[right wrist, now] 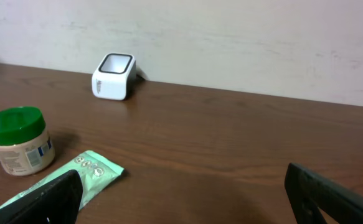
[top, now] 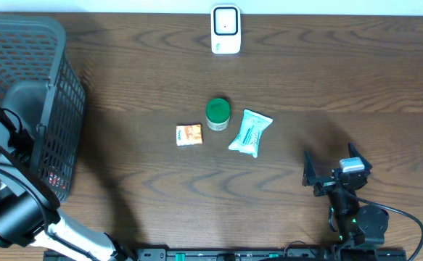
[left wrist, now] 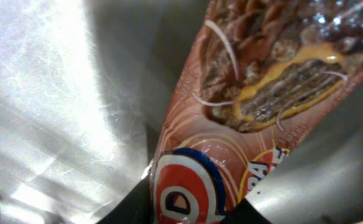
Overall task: Scan the item barcode
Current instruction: 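Move the left gripper back into the basket over the Top chocolate bar, then grasp the red Top chocolate bar with the left gripper and lift it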
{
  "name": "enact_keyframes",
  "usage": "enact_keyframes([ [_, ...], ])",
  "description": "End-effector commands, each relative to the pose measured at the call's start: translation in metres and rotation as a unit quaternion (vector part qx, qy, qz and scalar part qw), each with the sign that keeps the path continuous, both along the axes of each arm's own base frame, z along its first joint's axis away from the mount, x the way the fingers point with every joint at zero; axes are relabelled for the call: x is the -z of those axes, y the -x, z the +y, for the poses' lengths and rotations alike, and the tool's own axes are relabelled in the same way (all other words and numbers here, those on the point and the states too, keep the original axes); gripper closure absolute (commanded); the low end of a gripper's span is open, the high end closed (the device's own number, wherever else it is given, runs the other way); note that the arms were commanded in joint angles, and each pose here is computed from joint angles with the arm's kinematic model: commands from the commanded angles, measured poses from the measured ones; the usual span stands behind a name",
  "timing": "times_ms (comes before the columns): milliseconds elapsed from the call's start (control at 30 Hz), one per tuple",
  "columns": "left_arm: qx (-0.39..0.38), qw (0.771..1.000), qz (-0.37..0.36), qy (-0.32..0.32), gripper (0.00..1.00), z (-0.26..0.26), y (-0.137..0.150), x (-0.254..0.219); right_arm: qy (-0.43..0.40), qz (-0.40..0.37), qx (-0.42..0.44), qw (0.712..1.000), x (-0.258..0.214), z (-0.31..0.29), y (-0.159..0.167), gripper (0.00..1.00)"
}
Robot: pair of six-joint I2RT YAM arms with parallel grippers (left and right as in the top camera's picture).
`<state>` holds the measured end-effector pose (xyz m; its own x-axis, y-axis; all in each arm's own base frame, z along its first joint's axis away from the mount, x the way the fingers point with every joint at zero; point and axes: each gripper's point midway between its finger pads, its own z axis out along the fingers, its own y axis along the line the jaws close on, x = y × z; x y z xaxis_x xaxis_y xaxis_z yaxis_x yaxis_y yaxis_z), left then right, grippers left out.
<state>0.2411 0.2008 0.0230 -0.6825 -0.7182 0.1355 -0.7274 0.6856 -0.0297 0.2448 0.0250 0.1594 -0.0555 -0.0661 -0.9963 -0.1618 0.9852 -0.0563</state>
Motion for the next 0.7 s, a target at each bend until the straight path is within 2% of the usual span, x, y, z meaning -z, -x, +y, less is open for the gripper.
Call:
enact_keyframes([
  [0,0.003,1.0,0.029,-0.003,0.73,-0.001,0.013,0.004,-0.006,0.002,-0.005,1.0,0.001,0.003,0.0,0.01],
  [233,-0.004,0.999,-0.007,-0.054,0.75,0.026,-0.01,-0.073,-0.006,0.002,-0.005,1.0,0.001,0.003,0.0,0.01],
  [333,-0.025,0.995,-0.046,-0.089,0.81,0.039,-0.025,-0.127,-0.006,0.002,-0.005,1.0,0.001,0.003,0.0,0.01],
  [500,-0.075,0.974,-0.143,-0.159,0.81,0.048,-0.037,-0.226,-0.006,0.002,-0.005,1.0,0.001,0.003,0.0,0.01],
  [533,-0.078,0.968,-0.165,-0.17,0.78,0.046,-0.038,-0.242,-0.006,0.002,-0.005,1.0,0.001,0.003,0.0,0.01],
  [600,-0.079,0.964,-0.179,-0.181,0.36,0.045,-0.035,-0.252,-0.006,0.002,-0.005,1.0,0.001,0.003,0.0,0.01],
  [667,-0.08,0.965,-0.175,-0.179,0.18,0.043,-0.034,-0.25,-0.006,0.002,-0.005,1.0,0.001,0.003,0.0,0.01],
])
